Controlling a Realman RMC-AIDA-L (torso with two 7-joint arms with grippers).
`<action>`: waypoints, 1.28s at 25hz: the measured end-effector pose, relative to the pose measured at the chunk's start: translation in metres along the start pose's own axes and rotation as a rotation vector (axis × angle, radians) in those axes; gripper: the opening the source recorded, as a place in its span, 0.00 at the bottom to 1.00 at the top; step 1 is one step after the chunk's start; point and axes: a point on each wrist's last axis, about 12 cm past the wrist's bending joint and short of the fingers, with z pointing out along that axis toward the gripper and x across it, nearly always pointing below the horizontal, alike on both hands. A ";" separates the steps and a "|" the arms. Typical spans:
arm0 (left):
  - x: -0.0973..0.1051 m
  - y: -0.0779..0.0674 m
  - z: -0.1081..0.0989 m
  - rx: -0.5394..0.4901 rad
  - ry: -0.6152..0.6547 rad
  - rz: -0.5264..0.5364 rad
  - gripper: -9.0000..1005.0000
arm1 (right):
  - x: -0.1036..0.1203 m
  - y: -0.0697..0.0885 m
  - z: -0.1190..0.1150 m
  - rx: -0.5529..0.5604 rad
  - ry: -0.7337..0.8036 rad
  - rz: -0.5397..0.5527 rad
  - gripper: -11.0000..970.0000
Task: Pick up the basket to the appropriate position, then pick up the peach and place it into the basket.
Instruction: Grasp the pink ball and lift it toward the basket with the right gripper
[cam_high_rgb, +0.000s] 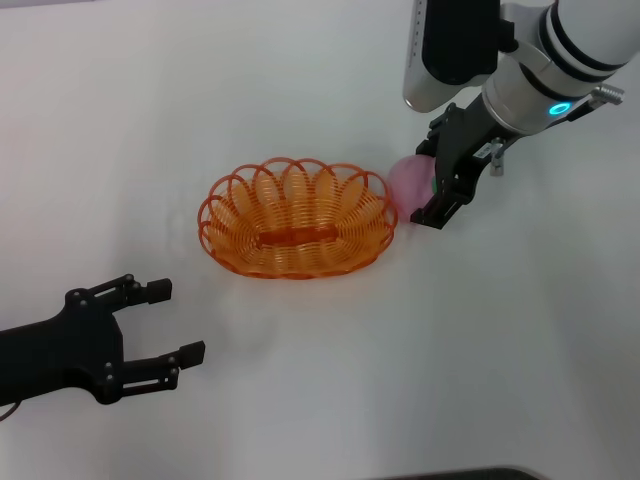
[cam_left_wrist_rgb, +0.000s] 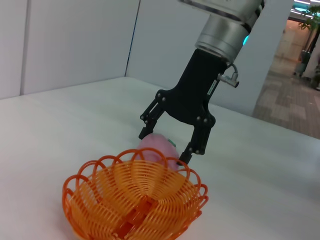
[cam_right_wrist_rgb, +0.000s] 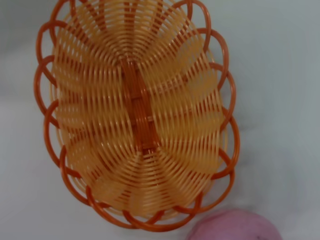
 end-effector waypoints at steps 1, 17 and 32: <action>0.000 0.000 0.000 0.000 0.000 0.000 0.86 | 0.000 0.000 0.001 0.000 0.001 0.001 0.97; 0.000 -0.001 0.000 0.009 -0.003 -0.003 0.86 | 0.000 -0.002 0.002 0.017 0.006 0.011 0.80; 0.000 -0.002 0.000 0.016 0.001 -0.005 0.86 | -0.001 0.000 -0.015 -0.006 -0.002 0.013 0.35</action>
